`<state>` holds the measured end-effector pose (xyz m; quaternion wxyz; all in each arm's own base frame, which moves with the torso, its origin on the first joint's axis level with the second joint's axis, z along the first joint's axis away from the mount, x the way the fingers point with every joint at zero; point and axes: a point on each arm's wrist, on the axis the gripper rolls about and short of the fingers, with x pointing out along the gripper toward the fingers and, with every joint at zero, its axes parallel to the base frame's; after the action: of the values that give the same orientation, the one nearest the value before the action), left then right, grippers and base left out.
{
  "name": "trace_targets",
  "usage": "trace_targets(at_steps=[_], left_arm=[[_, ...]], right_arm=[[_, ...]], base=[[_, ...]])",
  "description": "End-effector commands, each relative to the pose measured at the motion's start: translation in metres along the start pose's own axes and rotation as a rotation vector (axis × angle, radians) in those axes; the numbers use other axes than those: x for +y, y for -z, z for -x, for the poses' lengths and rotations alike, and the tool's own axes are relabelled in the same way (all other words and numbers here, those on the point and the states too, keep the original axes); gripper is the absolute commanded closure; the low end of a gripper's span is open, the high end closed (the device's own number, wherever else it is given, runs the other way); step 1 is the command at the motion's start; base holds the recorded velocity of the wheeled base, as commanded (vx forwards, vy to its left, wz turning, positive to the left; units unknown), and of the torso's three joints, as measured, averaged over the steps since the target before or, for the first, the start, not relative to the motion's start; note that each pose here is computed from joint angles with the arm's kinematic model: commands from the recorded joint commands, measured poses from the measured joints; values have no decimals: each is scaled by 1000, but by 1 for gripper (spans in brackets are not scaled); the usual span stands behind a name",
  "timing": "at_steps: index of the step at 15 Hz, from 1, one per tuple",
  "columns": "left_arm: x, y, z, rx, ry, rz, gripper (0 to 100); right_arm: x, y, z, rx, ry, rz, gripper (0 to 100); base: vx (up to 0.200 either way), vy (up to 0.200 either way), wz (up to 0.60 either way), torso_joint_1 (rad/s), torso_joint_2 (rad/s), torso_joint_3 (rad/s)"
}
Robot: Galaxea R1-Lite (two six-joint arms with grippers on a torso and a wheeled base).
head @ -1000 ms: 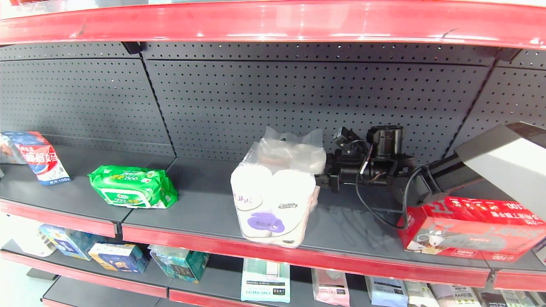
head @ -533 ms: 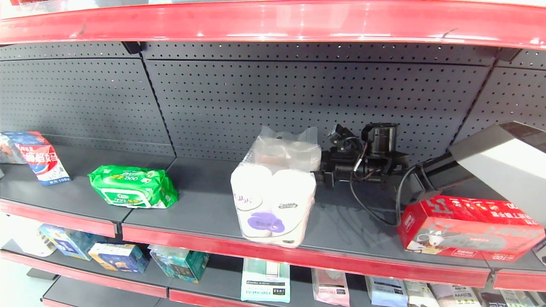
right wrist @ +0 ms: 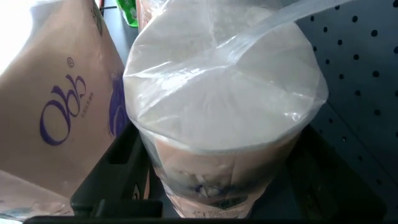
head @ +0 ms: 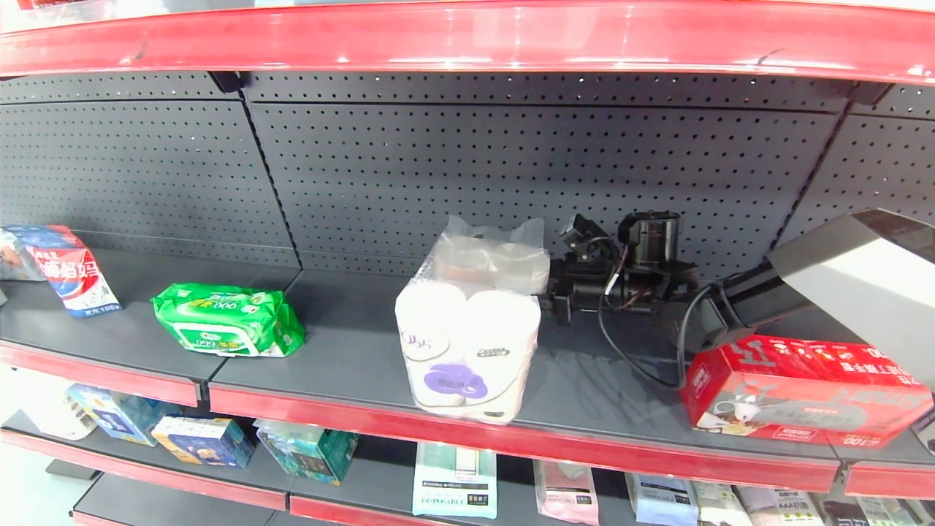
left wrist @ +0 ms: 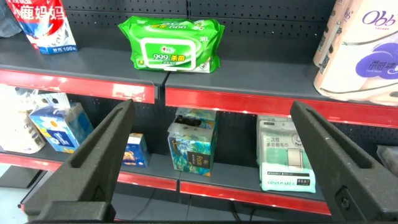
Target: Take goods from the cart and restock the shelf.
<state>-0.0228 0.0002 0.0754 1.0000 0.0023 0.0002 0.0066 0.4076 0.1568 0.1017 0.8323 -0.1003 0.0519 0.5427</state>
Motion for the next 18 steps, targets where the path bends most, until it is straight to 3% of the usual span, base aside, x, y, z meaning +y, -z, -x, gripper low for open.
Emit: trace_targets(at_steps=[1,18], left_arm=[[0,0,0,0,-1,0,0],[0,0,0,0,-1,-1,0]], right_arm=[[0,-2,2,0,5,6,100],[6,0,8,14,1,38,100]], base=[[0,0,0,0,0,0],[0,0,0,0,0,0]])
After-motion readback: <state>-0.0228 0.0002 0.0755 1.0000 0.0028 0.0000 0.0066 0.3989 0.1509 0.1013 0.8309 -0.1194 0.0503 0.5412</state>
